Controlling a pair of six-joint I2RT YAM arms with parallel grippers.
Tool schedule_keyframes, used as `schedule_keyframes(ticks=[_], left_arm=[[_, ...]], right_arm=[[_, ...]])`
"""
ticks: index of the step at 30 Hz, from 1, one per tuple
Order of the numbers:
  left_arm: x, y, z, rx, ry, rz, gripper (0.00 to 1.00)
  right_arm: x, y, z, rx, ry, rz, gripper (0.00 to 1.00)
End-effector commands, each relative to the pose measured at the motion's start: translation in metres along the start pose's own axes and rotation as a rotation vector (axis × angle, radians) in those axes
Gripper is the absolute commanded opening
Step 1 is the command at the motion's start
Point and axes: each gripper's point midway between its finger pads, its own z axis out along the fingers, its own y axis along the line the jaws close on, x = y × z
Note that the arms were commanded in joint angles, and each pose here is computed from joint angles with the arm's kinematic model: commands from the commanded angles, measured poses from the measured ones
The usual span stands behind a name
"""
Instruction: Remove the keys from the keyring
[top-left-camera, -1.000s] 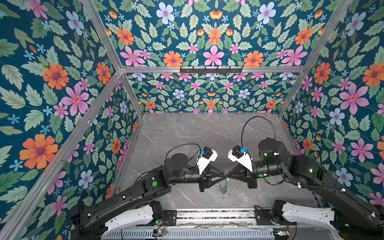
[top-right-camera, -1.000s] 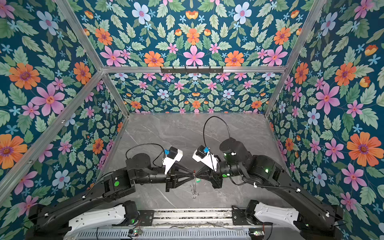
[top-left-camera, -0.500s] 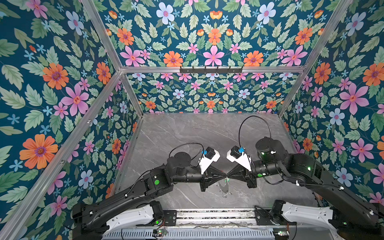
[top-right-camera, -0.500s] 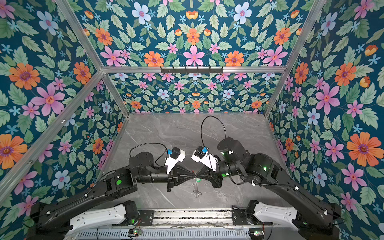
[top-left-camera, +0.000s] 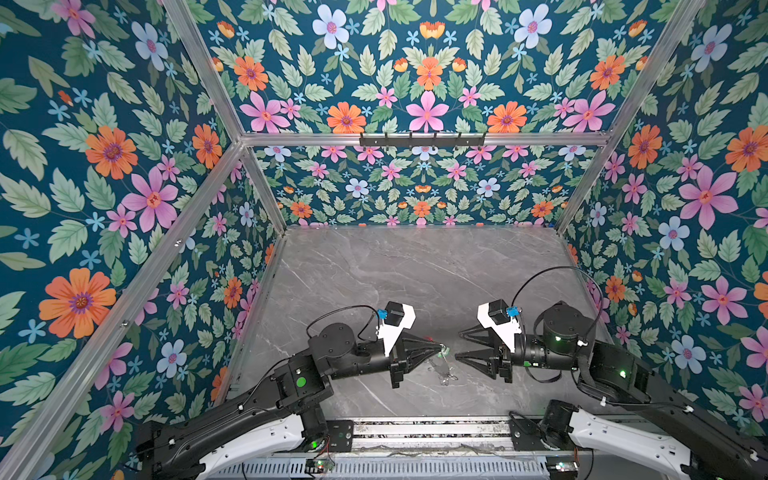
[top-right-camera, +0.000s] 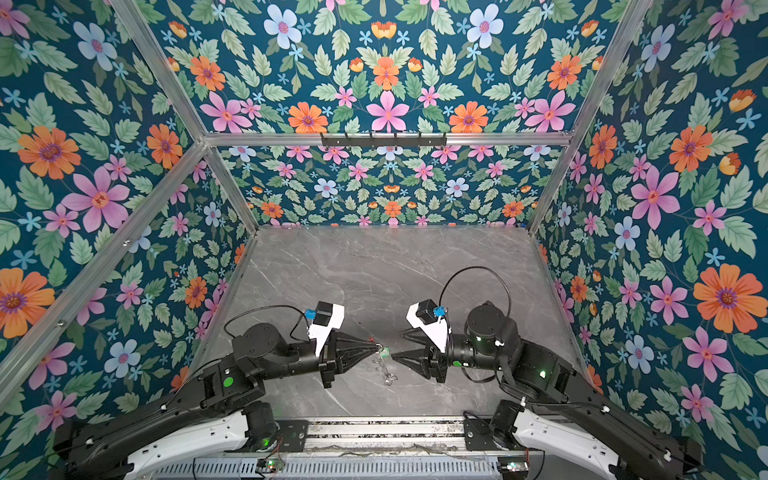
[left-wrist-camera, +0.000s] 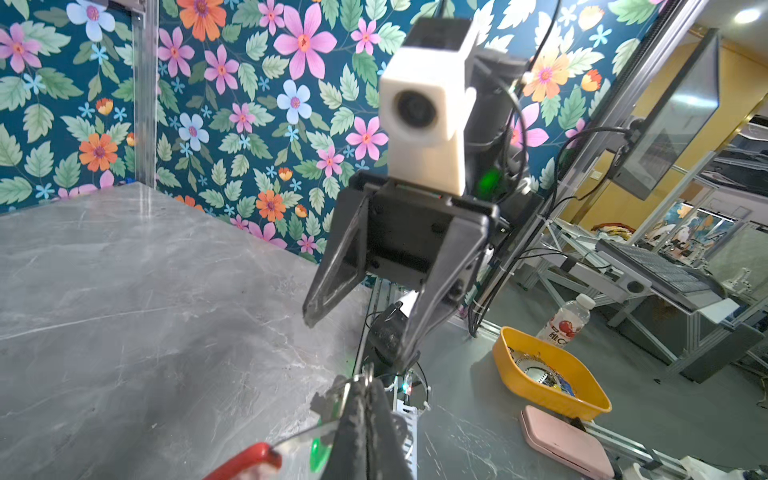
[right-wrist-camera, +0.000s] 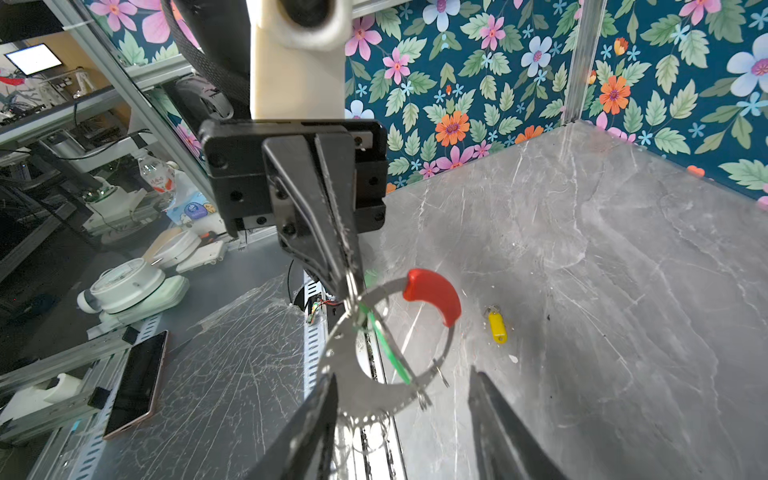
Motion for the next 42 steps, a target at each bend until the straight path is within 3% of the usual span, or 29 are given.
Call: schedule_keyframes(ticks=[1, 8, 20, 33, 42], left_arm=[[-0.019, -0.012, 0.0, 0.062, -0.084, 0.056, 0.0], [-0.021, -0.01, 0.0, 0.054, -0.114, 0.052, 0.0], [-0.031, 0.002, -0.002, -0.016, -0.18, 0.049, 0.0], [-0.047, -0.003, -0.011, 0.018, -0.31, 0.053, 0.0], [-0.043, -0.003, -0.008, 0.042, -0.324, 0.049, 0.0]], right_arm=[[-0.028, 0.01, 0.001, -0.06, -0.148, -0.029, 0.54], [-0.022, 0.012, 0.01, -0.101, -0.131, -0.022, 0.5], [-0.017, 0.016, 0.011, -0.126, -0.112, -0.008, 0.0], [0.003, 0.021, 0.025, -0.186, -0.024, 0.014, 0.0], [0.016, 0.016, 0.035, -0.179, 0.024, 0.048, 0.0]])
